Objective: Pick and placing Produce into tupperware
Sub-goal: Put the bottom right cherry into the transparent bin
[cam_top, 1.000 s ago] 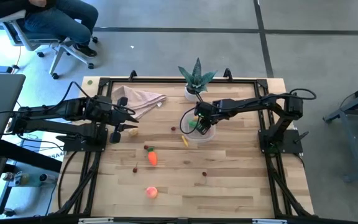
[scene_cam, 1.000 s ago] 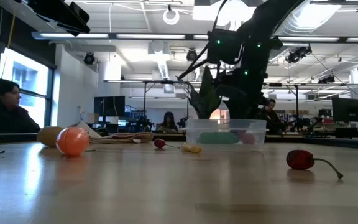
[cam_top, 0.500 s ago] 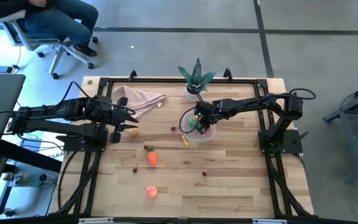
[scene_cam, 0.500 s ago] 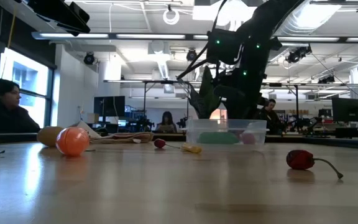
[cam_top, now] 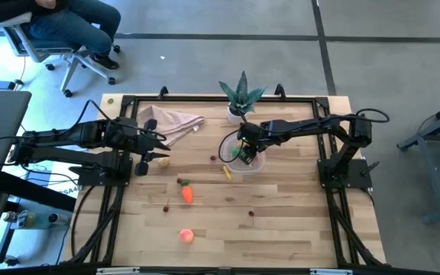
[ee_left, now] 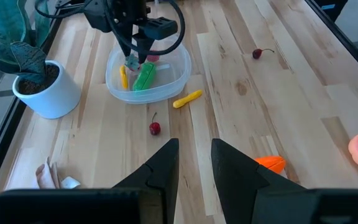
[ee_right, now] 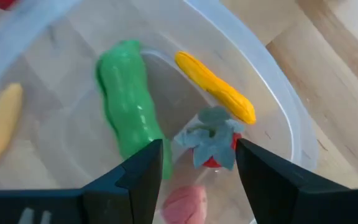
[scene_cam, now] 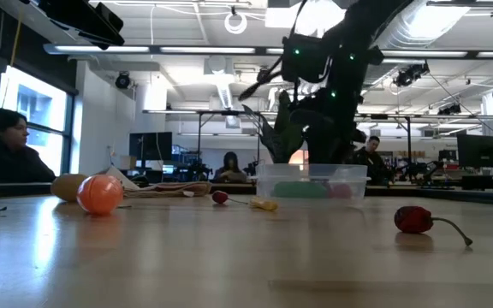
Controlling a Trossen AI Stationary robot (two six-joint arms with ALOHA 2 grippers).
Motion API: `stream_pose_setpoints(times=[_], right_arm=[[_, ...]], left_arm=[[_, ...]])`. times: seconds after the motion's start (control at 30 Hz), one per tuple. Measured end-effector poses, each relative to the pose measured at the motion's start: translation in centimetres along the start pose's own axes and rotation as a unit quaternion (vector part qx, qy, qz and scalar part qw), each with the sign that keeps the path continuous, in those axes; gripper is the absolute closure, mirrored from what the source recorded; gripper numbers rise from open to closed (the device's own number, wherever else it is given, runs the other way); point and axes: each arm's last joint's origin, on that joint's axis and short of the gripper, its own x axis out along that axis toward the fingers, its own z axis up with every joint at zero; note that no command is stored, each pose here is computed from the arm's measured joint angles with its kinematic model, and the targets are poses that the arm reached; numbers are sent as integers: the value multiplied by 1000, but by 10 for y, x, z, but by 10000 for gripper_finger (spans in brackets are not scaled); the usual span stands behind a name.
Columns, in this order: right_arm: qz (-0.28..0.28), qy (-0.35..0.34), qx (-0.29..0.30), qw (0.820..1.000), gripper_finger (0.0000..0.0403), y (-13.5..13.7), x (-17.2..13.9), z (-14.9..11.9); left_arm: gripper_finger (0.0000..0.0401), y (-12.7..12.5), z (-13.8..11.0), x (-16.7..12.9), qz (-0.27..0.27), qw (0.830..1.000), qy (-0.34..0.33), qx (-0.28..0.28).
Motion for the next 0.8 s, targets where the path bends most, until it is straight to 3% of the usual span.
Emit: stream_pose_setpoints(times=[0.23,0.43,0.63,0.8], right_arm=[[-1,19,-18,1000,208,16,-29,10],[6,48,-21,999,208,46,-61,4],[3,84,-6,996,208,88,-89,-30],[2,102,54,993,208,122,-99,-76]], left_arm=[[318,0,0,0,0,1000,0,0],[318,0,0,0,0,1000,0,0],[318,0,0,0,0,1000,0,0],[318,0,0,0,0,1000,0,0]])
